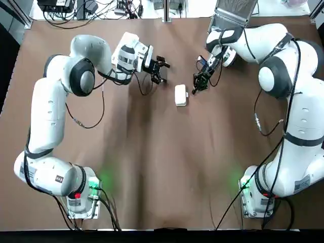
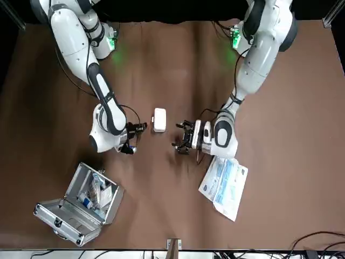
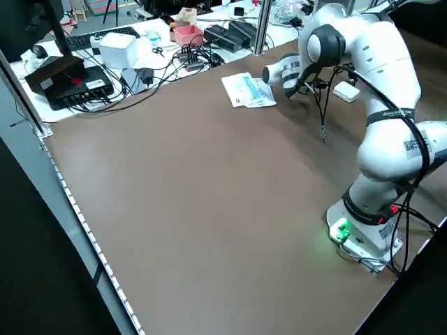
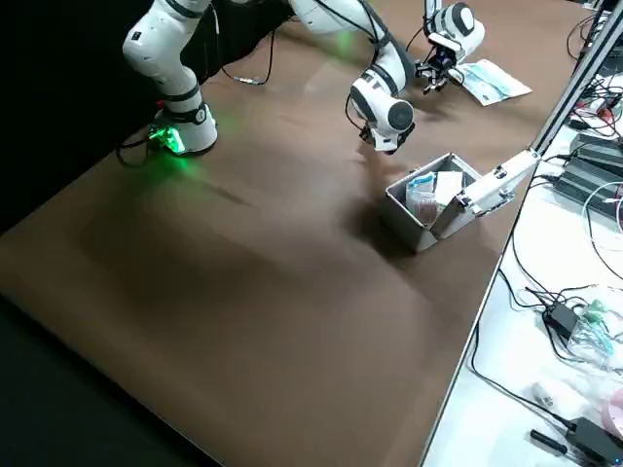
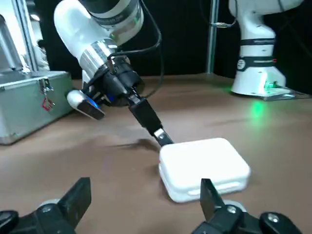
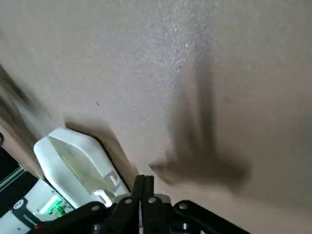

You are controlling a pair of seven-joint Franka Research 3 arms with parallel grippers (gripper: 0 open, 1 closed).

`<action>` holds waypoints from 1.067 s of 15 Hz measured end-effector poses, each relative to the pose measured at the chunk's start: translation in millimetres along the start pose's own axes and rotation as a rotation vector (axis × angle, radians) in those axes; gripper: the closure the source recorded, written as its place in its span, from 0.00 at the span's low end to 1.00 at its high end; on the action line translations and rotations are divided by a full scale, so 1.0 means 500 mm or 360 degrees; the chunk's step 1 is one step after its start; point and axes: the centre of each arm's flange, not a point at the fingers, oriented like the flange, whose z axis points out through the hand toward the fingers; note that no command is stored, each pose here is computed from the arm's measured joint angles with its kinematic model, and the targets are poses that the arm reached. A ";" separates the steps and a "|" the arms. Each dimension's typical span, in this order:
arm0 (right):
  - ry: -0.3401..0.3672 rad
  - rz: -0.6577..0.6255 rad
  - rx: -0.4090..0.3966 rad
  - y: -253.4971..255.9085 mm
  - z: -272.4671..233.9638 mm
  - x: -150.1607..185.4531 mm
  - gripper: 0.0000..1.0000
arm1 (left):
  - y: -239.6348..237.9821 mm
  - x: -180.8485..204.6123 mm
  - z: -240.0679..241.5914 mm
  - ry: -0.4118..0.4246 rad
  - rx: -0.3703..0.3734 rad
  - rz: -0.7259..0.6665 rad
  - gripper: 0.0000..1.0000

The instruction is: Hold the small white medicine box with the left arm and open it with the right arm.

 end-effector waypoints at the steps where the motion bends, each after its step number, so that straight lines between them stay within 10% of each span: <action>1: -0.0002 0.0013 0.0007 -0.001 0.001 0.000 0.99 | 0.004 -0.001 0.019 0.0006 0.0026 0.0014 0.01; 16: -0.0083 0.0026 0.0014 -0.029 0.035 -0.019 0.99 | 0.084 -0.074 0.152 -0.0056 -0.0078 0.0073 0.01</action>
